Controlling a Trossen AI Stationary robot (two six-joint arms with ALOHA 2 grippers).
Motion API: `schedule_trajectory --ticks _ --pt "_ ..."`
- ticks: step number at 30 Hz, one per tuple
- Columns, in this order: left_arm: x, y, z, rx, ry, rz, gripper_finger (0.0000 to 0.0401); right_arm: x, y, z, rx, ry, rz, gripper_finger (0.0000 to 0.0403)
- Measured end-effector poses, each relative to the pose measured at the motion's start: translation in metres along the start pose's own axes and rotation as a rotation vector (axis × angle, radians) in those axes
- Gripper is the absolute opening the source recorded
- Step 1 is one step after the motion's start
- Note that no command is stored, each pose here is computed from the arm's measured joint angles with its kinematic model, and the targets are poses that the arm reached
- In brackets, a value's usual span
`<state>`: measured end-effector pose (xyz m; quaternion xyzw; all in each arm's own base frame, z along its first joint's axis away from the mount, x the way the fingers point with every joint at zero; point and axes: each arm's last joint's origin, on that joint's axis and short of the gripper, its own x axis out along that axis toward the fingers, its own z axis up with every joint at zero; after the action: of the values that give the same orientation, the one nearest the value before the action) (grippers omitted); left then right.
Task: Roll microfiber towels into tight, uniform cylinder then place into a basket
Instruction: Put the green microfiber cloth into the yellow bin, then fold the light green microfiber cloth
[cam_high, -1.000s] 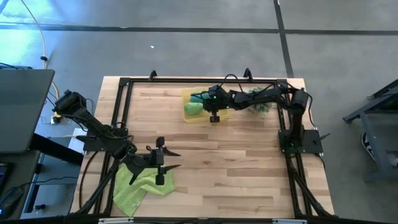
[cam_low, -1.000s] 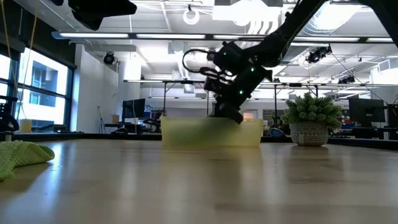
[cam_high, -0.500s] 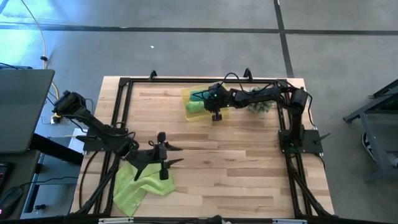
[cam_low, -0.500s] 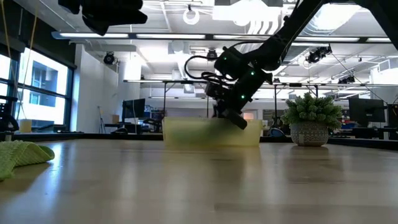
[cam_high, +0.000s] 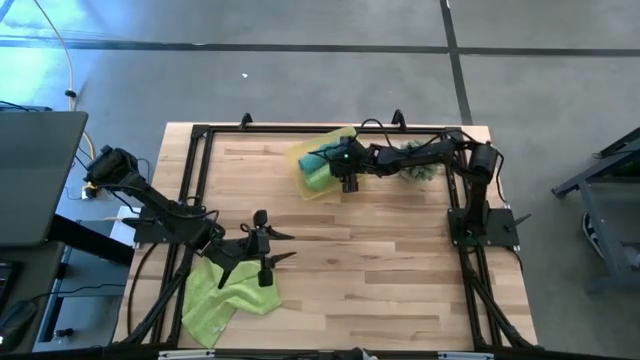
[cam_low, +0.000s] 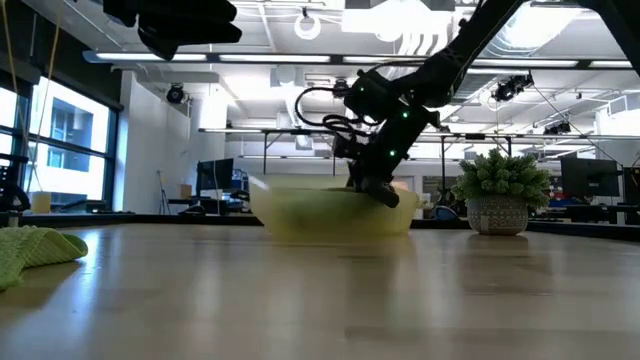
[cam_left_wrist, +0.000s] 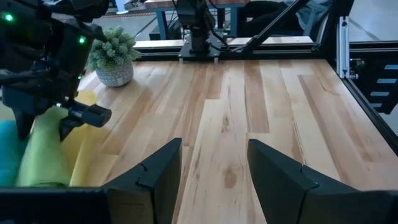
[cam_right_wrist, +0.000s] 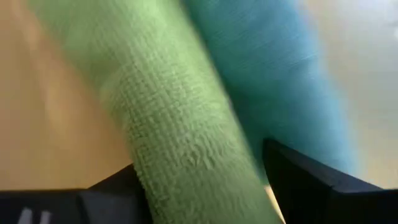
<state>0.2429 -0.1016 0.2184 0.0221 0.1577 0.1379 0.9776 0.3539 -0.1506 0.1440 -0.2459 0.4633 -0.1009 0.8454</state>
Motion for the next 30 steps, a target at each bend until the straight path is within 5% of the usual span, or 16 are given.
schedule_trajectory --ticks 10,18,26,30 --pt "0.000 0.000 0.001 -0.006 -0.007 -0.002 0.0172 -0.036 -0.008 0.010 0.077 -0.079 0.095 0.0223" --pt "0.000 -0.001 0.003 -0.018 -0.021 -0.005 0.0172 -0.038 -0.002 -0.001 0.111 0.005 0.209 0.0223" --pt "0.000 0.000 0.003 -0.026 -0.030 0.004 0.0172 -0.067 -0.013 0.005 0.142 -0.030 0.156 0.0223" --pt "0.000 0.000 0.003 -0.138 -0.029 0.003 0.0172 -0.102 -0.021 0.011 0.259 -0.085 0.138 0.0222"
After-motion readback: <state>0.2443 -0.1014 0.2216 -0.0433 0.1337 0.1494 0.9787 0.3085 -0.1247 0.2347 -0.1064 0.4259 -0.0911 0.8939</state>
